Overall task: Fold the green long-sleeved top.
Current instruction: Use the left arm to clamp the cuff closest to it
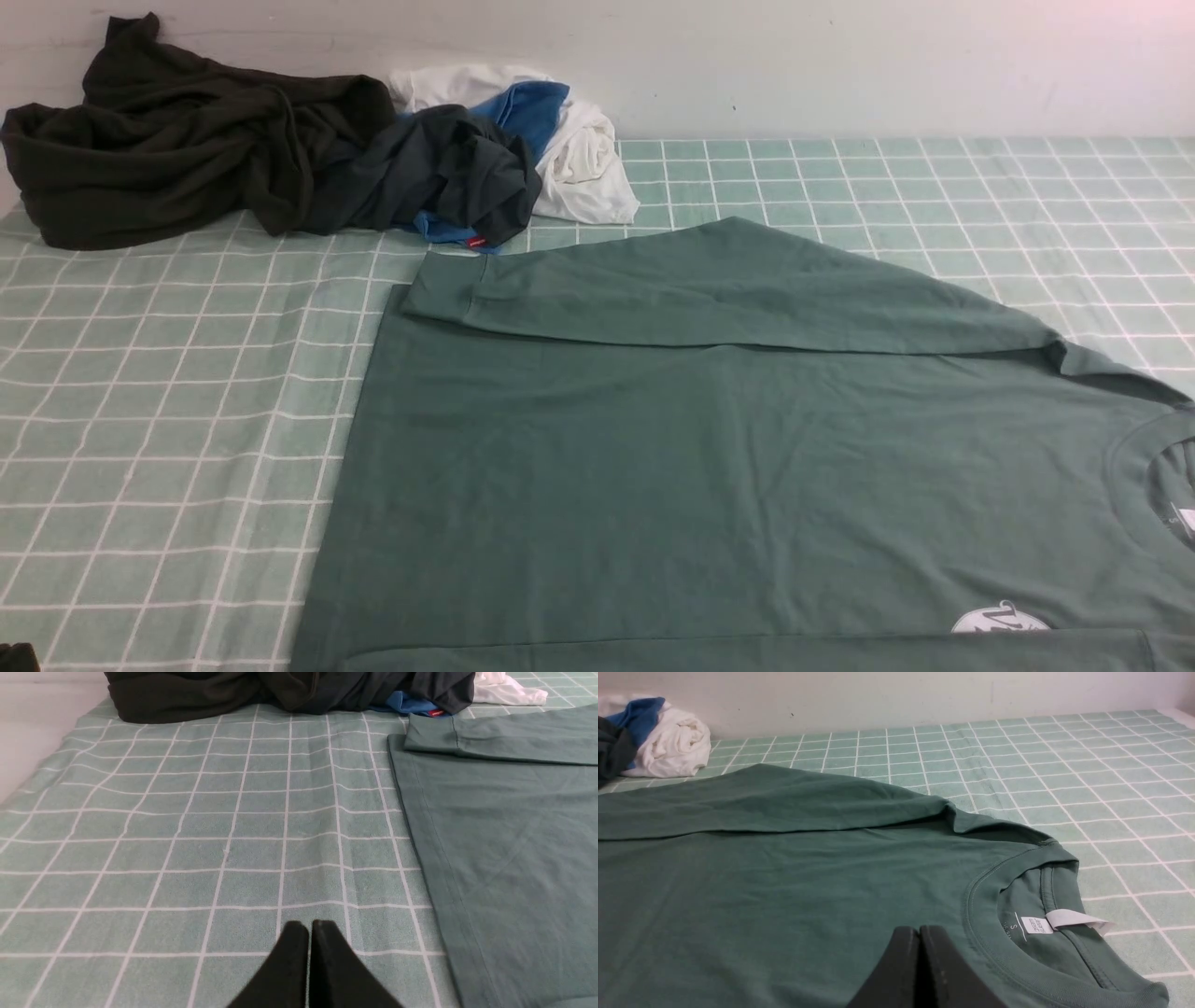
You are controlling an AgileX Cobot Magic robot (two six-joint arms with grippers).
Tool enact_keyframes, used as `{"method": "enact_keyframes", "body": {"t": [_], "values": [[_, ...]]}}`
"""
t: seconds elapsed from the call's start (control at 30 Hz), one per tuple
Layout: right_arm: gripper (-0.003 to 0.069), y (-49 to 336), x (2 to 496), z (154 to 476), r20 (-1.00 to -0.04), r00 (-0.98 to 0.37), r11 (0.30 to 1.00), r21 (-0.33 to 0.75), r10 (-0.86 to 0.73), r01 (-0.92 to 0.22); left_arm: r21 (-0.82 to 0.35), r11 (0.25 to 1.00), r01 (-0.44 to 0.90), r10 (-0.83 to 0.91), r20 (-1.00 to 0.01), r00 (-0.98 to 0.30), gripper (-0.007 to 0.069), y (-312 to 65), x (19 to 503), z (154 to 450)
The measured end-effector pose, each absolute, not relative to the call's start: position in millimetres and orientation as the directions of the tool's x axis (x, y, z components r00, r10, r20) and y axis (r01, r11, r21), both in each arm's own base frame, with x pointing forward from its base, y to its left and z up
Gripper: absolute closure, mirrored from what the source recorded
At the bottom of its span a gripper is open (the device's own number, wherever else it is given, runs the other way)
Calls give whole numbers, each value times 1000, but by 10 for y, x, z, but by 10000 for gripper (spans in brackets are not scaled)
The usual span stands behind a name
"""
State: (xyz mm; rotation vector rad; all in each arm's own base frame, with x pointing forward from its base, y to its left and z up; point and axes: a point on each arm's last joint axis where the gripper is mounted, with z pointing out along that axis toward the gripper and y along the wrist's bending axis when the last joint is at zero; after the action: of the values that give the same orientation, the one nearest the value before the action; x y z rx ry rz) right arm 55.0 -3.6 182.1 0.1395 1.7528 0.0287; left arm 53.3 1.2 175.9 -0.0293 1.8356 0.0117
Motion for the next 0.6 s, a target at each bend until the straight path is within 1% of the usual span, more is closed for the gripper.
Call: {"method": "enact_keyframes", "body": {"t": [0.6], "values": [[673,-36,550,1821,-978,-179,992,96,108,77,-7,1000,-26,-14,-965,-262,629,12,533,1759]]}}
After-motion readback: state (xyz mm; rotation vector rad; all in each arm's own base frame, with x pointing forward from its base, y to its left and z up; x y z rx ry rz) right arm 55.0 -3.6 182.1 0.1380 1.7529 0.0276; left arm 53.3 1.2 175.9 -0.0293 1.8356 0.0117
